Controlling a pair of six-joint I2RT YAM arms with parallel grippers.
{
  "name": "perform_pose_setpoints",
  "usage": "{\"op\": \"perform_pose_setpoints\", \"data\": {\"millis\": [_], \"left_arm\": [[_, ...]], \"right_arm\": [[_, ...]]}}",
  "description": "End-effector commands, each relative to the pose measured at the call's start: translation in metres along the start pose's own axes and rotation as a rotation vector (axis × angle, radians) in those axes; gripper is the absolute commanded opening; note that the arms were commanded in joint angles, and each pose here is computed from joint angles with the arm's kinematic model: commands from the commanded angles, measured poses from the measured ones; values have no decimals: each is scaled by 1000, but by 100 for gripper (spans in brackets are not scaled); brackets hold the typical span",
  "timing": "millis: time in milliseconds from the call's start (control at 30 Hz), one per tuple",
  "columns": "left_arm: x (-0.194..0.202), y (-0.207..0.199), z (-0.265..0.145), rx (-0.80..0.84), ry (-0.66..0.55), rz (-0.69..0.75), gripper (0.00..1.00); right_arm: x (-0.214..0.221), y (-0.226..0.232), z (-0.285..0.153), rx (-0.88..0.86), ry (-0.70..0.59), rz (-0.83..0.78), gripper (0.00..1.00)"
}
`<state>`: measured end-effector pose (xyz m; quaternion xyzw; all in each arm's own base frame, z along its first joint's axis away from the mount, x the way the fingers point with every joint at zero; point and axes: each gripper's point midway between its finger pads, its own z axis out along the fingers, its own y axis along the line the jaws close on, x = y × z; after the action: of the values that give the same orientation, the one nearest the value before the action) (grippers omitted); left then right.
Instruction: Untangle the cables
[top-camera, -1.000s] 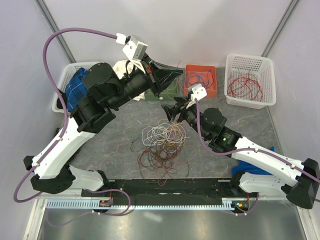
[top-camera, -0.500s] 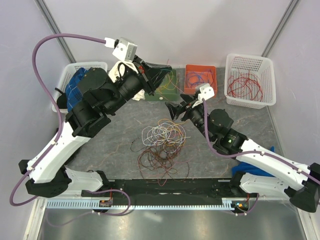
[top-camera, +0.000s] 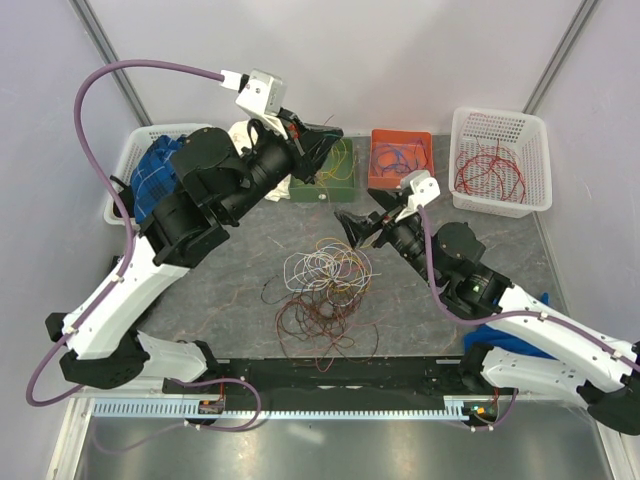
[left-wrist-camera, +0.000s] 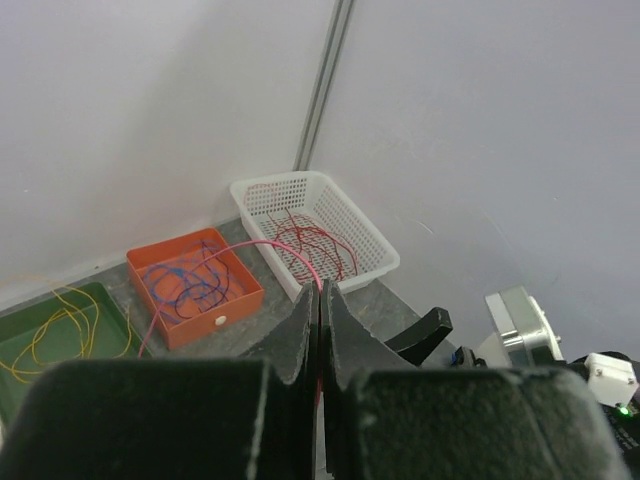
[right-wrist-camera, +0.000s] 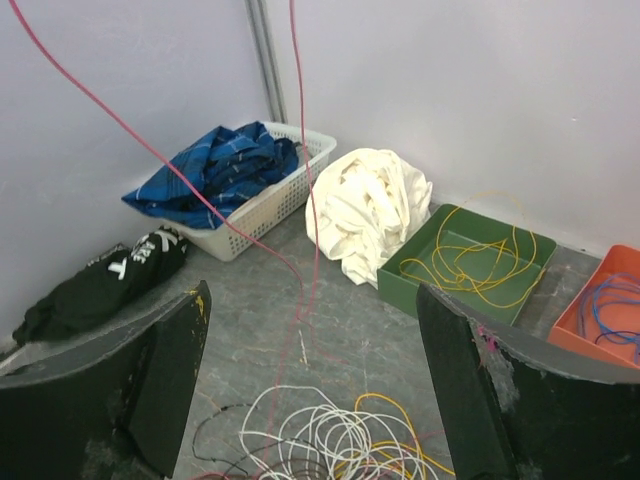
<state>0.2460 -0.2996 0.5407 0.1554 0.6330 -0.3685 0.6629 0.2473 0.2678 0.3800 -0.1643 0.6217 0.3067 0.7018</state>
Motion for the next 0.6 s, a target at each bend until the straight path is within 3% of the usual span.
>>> {"op": "perform_pose_setpoints", "data": {"millis": [0, 567], "left_arm": [[-32, -15, -20, 93, -62, 38, 2], [-36, -37, -40, 209, -44, -41, 2]], "right_arm": [[-5, 17, 1, -107, 8, -71, 94], [5, 22, 22, -104, 17, -42, 98]]}}
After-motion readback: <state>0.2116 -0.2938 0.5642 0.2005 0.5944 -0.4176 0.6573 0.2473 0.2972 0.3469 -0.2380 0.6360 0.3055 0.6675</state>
